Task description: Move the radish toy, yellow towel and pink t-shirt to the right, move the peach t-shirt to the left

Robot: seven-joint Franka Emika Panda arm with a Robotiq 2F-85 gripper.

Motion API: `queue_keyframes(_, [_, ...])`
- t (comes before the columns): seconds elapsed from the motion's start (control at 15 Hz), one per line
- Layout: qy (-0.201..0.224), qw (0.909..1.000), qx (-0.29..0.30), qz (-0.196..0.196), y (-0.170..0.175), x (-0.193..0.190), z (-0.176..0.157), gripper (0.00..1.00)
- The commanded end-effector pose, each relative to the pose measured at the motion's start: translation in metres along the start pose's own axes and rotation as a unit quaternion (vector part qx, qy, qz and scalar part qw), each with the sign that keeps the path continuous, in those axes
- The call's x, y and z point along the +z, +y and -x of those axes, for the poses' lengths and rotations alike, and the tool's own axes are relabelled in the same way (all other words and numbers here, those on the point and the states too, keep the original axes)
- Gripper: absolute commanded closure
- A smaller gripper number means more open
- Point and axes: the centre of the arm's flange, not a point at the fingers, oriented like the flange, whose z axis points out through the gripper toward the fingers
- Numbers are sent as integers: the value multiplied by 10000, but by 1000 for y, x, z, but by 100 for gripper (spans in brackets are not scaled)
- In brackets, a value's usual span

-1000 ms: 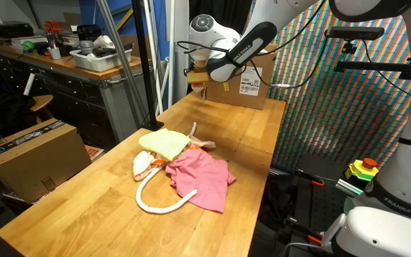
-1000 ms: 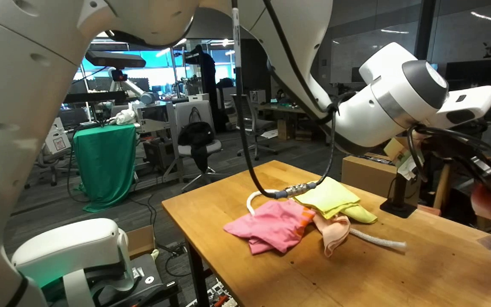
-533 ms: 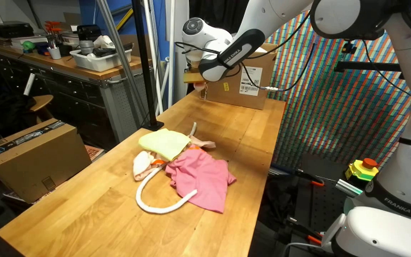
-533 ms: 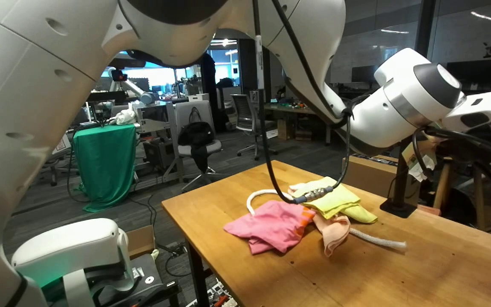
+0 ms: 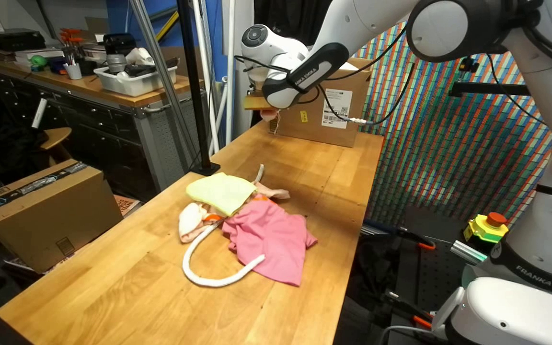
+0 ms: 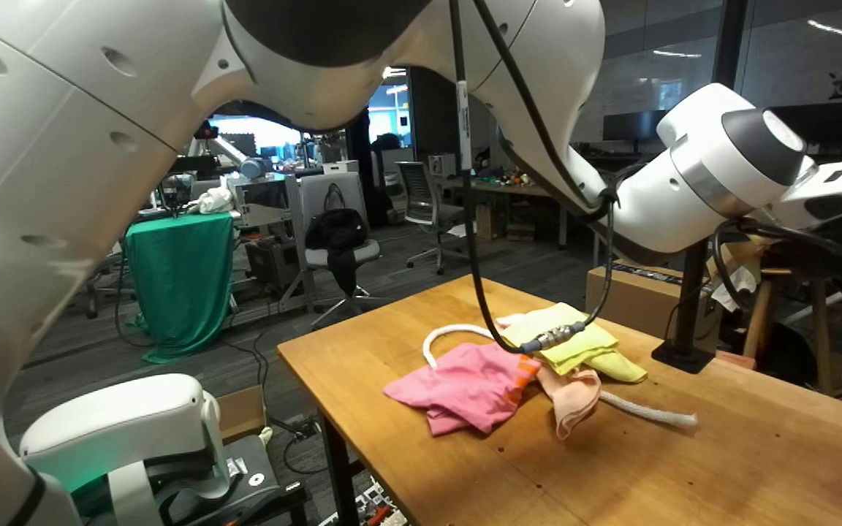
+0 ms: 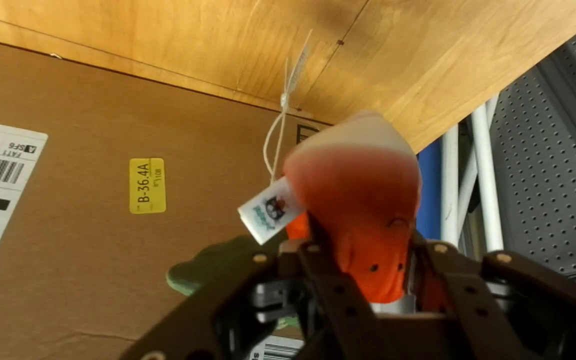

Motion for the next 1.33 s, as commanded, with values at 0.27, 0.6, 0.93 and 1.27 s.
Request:
queue_keyframes(0.27, [-4,9999,104,-76,0,-7,-6,4])
queue_keyframes(0.6, [-407,9981,-279,-371,5,-27,17,0])
queue_keyframes(0.93, [-1233,9826,-1012,-955,11,-69,73,0])
queue_keyframes(1.27, [-1805,9510,-1981,-1539,17,-107,126,0])
